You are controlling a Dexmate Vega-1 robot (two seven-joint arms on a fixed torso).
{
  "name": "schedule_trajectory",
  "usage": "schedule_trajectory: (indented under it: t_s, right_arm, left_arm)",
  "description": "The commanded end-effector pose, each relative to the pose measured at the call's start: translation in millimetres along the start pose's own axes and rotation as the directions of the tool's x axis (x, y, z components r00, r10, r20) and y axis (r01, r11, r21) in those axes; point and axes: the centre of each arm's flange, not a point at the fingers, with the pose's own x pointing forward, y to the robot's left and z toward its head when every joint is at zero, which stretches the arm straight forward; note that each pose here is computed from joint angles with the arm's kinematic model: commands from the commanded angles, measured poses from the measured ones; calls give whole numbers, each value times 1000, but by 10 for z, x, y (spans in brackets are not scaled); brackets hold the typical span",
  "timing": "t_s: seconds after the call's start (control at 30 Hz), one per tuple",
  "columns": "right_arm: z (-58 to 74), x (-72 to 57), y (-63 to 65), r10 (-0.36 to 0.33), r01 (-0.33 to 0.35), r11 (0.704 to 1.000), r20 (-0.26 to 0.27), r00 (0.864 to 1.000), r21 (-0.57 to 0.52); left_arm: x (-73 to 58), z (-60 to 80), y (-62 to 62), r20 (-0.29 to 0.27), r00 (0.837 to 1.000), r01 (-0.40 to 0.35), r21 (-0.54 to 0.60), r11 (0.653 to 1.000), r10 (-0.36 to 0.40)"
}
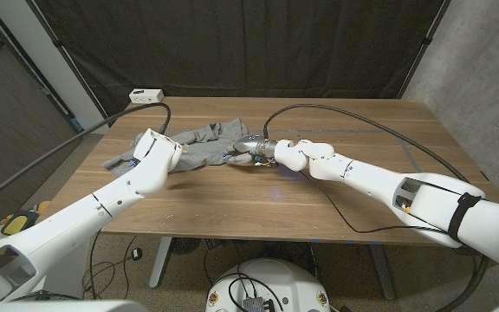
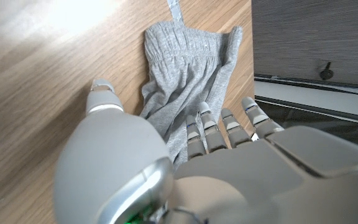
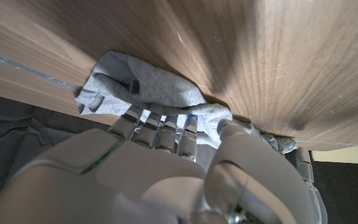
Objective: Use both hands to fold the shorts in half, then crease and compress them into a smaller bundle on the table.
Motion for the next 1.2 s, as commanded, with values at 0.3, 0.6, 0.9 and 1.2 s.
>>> schedule_trajectory:
  t_s: [0.3,0.6,0.9,1.2]
  right_arm:
    - [-27,-67,30,3,-3,1000,1,1000,19]
    - [-69,-56,20,2,-2,1000,-2,1000,16]
    - [-109,-37,16,3,-3,1000,1,1000,20]
    - [-146,-34,11,2,-2,1000,4,1000,24]
  left_arm:
    - [91,463,-543,-73,976,-197,117,973,206]
    - [113,675,-724,-100,934,-327,153,932,344]
    - [192,627,-737,-111,901,-394,195,898,419]
    - [343,513,-750,-83,863,-464,261,846,499]
